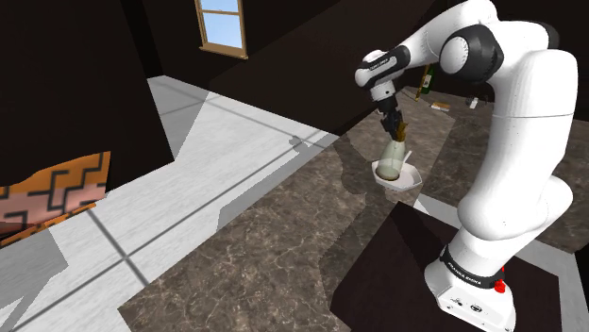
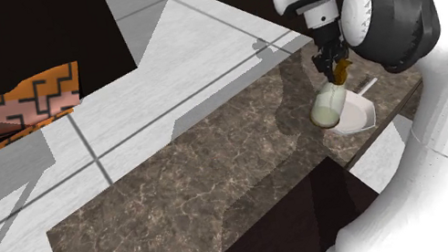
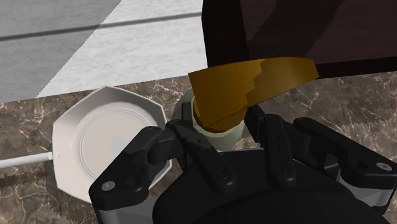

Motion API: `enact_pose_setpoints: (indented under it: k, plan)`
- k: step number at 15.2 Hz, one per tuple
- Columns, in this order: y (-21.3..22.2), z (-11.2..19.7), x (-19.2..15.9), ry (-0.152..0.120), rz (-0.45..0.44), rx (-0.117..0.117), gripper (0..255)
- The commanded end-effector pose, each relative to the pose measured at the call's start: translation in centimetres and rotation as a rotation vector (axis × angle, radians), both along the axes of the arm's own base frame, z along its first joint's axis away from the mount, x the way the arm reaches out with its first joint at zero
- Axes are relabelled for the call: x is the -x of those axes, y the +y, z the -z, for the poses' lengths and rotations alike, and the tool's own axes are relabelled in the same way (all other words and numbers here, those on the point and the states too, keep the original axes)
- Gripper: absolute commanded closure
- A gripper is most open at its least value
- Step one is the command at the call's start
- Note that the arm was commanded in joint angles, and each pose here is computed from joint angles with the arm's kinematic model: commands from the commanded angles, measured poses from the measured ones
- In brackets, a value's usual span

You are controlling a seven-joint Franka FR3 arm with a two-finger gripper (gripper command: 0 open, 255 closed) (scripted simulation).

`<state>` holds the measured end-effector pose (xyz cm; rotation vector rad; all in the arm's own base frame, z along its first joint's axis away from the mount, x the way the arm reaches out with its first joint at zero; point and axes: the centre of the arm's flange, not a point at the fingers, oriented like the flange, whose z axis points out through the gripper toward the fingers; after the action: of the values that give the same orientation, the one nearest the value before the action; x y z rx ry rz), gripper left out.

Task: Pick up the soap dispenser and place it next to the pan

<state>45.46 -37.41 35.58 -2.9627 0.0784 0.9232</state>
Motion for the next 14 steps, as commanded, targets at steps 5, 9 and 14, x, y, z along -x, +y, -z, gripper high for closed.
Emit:
enact_pose_setpoints:
  k: [5,9,14]
  plan:
    - [0.0,3.2,0.0,-0.001,0.0,0.0,255]
    - [0.0,5.3,0.0,-0.001,0.0,0.0,255]
    - [0.0,7.9,0.0,-0.001,0.0,0.0,255]
